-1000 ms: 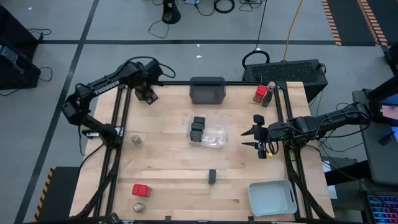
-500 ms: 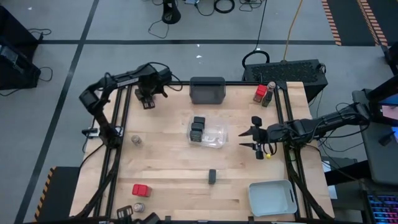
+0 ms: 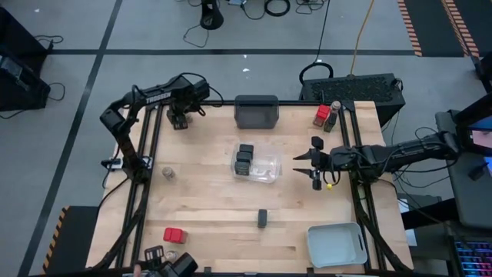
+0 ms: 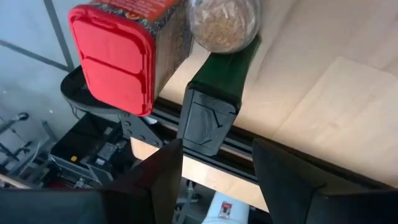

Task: Sort spices by type
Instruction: Put the green seasoning into the transparent bin

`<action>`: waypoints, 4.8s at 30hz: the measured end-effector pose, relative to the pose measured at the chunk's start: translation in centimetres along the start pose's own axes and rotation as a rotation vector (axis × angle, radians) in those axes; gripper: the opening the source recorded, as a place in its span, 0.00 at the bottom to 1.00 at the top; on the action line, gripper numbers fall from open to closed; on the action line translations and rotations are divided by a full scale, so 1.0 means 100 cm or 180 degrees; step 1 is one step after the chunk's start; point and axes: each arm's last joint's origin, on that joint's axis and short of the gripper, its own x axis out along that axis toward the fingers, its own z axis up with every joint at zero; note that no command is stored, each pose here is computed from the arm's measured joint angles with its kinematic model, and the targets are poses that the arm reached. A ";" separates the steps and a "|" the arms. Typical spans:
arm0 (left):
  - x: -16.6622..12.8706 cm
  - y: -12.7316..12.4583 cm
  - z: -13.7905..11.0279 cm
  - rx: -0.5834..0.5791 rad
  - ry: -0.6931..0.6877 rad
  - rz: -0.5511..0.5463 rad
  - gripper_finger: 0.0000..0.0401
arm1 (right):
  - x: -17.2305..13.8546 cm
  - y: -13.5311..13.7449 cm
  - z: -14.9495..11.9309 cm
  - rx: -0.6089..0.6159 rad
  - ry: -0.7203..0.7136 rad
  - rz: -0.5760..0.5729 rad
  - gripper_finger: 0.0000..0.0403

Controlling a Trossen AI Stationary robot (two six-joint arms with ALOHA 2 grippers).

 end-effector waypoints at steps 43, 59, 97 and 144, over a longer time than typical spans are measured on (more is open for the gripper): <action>0.033 0.000 -0.001 -0.0019 -0.0211 -0.0385 0.50 | 0.002 -0.011 -0.001 -0.0105 0.0056 -0.0164 0.39; 0.045 -0.011 -0.009 0.0108 0.0116 -0.0379 0.49 | 0.002 -0.011 -0.001 -0.0085 0.0045 -0.0164 0.39; -0.038 -0.018 -0.032 -0.0250 -0.0797 -0.0713 0.34 | 0.002 -0.011 0.002 -0.0090 -0.0030 -0.0171 0.39; -0.193 -0.186 0.135 0.1803 -0.2912 -0.0355 0.35 | -0.015 -0.014 0.020 0.0078 0.0553 -0.0175 0.39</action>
